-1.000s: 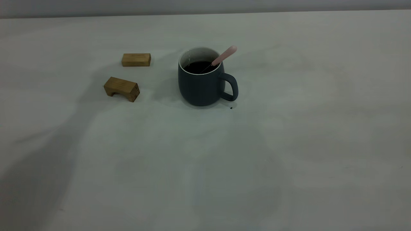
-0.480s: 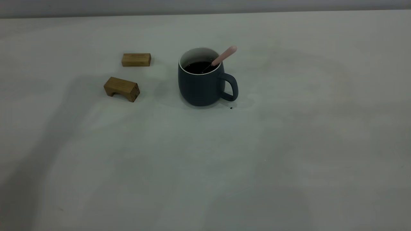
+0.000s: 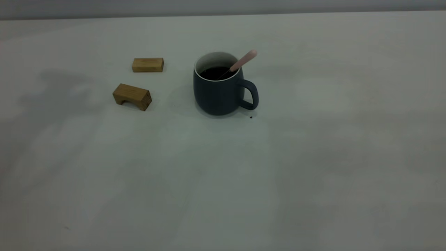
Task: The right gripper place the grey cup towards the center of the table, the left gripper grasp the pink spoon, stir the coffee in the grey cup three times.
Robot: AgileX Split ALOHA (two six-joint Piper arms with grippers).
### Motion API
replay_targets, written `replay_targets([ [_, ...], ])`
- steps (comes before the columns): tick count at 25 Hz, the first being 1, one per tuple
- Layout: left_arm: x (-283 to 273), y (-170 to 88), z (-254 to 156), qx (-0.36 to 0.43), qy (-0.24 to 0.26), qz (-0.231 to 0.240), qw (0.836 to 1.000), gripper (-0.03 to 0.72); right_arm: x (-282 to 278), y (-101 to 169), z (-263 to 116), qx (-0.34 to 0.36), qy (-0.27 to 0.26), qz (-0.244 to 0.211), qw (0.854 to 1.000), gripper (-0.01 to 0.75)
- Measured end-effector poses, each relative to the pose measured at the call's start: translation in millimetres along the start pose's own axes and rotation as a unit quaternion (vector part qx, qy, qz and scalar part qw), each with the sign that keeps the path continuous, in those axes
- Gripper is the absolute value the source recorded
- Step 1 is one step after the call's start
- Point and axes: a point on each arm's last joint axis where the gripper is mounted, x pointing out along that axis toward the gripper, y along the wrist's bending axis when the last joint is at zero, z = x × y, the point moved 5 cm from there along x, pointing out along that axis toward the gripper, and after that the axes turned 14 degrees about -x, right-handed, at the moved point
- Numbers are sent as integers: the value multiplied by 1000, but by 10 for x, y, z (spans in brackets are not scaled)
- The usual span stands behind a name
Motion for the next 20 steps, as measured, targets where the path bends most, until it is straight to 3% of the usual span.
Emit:
replay_targets([
  [5, -453, 138, -823, 23, 5, 30, 999, 436, 0, 0, 0, 0, 0, 0, 1000, 470],
  [13, -437, 419, -2445, 26, 40, 49, 998, 436, 0, 0, 0, 0, 0, 0, 1000, 470],
  [16, -334, 506, -2929, 18, 21, 48, 998, 436, 0, 0, 0, 0, 0, 0, 1000, 470],
  [20, -298, 557, -3278, -16, -50, 43, 998, 436, 0, 0, 0, 0, 0, 0, 1000, 470],
])
